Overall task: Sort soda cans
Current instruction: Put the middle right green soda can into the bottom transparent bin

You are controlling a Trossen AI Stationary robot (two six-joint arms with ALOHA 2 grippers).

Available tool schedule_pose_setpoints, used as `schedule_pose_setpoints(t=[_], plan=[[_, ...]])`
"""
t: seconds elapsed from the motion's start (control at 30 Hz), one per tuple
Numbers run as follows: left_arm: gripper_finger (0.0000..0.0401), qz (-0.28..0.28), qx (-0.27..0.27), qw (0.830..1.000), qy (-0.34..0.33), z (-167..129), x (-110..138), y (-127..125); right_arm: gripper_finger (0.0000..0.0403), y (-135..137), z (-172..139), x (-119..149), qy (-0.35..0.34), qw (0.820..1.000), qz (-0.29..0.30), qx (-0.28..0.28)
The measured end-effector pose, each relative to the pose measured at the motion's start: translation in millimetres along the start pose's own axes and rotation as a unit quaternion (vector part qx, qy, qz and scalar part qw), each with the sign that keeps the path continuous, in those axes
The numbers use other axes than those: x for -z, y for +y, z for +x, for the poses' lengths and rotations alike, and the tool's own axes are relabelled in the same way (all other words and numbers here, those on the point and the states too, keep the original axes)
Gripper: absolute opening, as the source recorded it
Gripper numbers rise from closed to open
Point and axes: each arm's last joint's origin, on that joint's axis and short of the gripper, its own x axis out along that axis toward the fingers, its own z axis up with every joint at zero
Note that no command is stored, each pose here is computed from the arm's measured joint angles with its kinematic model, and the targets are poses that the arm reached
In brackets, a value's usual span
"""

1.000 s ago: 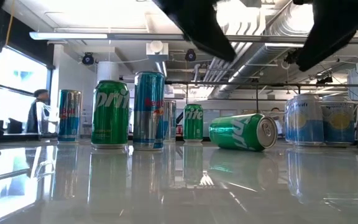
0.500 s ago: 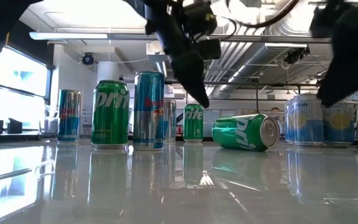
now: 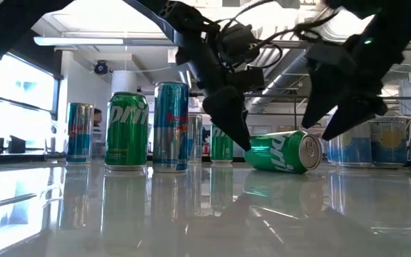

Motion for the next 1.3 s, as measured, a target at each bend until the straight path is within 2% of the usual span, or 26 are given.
schedule_pose_setpoints(t=[0.17,0.47,1.1,1.3], plan=[[0.0365,0.003,0.016,1.000,-0.018,4,-4,-6,0.0318,-11,10,-13,0.056,0.998,0.011,-0.006],[0.0365,0.016,0.012,0.998,-0.065,7,-17,-16,0.0318,-15,15,-24,0.068,0.997,-0.016,-0.027],[0.0365,-0.009,0.019,0.998,-0.056,22,-10,-21,0.0319,-15,35,-19,0.085,0.995,-0.052,0.000],[0.0365,-0.007,-0.021,0.999,-0.026,15,-8,-23,0.0319,-16,34,-18,0.093,0.994,-0.052,-0.002]])
